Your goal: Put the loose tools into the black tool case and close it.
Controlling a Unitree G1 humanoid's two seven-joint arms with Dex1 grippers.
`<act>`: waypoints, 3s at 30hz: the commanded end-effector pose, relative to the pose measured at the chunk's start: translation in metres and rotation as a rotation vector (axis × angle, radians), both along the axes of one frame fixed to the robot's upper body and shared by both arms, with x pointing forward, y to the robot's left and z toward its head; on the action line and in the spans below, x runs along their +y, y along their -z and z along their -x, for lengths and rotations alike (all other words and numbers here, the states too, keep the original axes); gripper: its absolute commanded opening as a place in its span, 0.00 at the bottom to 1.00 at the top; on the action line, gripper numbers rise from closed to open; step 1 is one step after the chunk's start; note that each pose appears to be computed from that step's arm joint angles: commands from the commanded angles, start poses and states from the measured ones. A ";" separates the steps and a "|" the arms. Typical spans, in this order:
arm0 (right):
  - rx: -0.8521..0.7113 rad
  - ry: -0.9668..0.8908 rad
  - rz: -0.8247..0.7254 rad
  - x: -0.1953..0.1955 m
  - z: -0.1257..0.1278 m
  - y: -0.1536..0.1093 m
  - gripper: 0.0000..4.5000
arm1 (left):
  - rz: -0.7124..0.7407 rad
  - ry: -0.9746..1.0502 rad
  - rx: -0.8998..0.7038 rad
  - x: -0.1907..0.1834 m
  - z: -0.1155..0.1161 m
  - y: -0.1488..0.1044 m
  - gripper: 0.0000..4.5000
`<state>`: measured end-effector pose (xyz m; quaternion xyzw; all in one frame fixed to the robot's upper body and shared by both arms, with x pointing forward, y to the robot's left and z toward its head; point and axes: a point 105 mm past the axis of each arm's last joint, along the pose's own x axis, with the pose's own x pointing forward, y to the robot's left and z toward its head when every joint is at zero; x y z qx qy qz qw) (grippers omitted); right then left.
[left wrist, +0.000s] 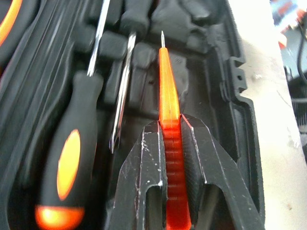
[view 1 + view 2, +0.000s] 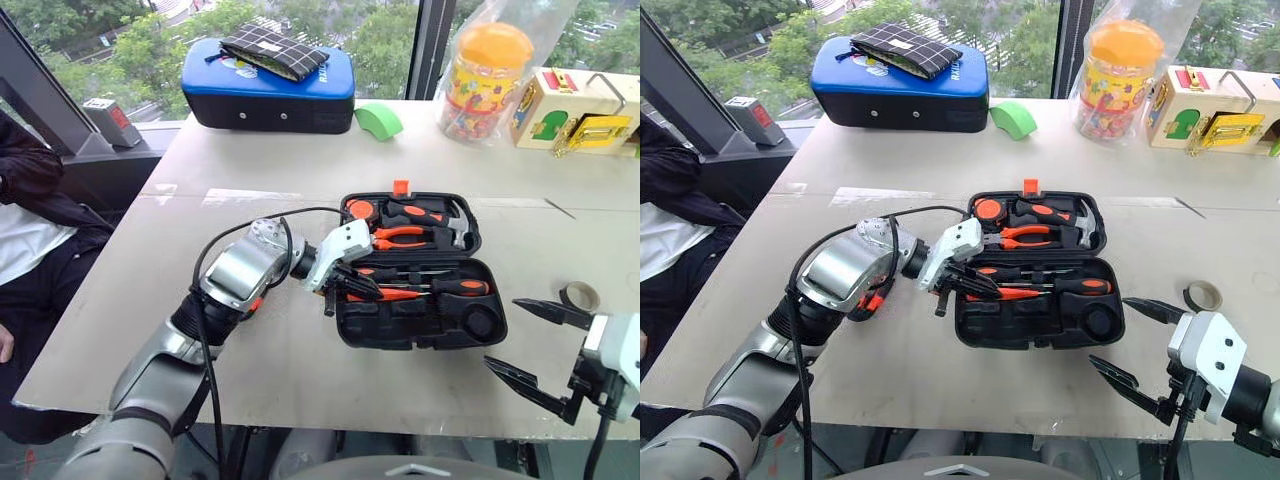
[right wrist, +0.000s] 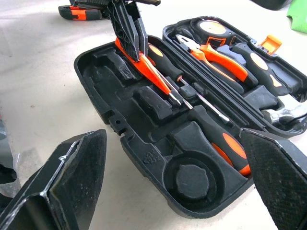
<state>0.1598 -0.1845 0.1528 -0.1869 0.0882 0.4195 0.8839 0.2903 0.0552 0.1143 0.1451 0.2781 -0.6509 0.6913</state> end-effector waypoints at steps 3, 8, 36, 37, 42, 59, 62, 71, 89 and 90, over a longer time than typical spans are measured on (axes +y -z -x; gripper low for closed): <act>-0.036 -0.020 0.003 0.003 0.001 -0.008 1.00 | -0.008 -0.010 -0.038 0.003 -0.001 0.000 0.02; -0.038 -0.019 0.006 0.003 0.000 -0.008 1.00 | -0.043 0.045 -0.093 0.003 -0.005 0.010 0.02; -0.034 -0.011 0.014 0.001 0.003 -0.006 1.00 | 0.158 0.053 -0.147 -0.006 -0.016 -0.017 0.53; -0.034 -0.011 0.013 0.001 0.002 -0.006 1.00 | 0.188 0.058 -0.140 -0.004 -0.013 -0.022 0.53; -0.037 -0.018 0.009 0.003 -0.001 -0.006 1.00 | 0.239 0.106 -0.165 0.003 -0.003 -0.025 0.28; -0.038 -0.023 0.020 0.002 -0.004 -0.007 1.00 | 0.145 0.015 -0.209 0.002 -0.014 0.019 0.01; -0.037 -0.020 0.020 0.002 -0.003 -0.007 1.00 | 0.179 -0.030 -0.166 0.001 -0.019 0.015 0.01; -0.042 -0.017 0.017 0.004 -0.004 -0.006 1.00 | 0.208 -0.054 -0.151 0.000 -0.021 0.012 0.01; -0.040 -0.024 0.013 0.004 -0.005 -0.006 1.00 | 0.227 -0.052 -0.107 -0.008 -0.014 0.014 0.01; -0.041 -0.023 0.013 0.004 -0.005 -0.006 1.00 | 0.224 -0.060 -0.103 -0.008 -0.015 0.016 0.01</act>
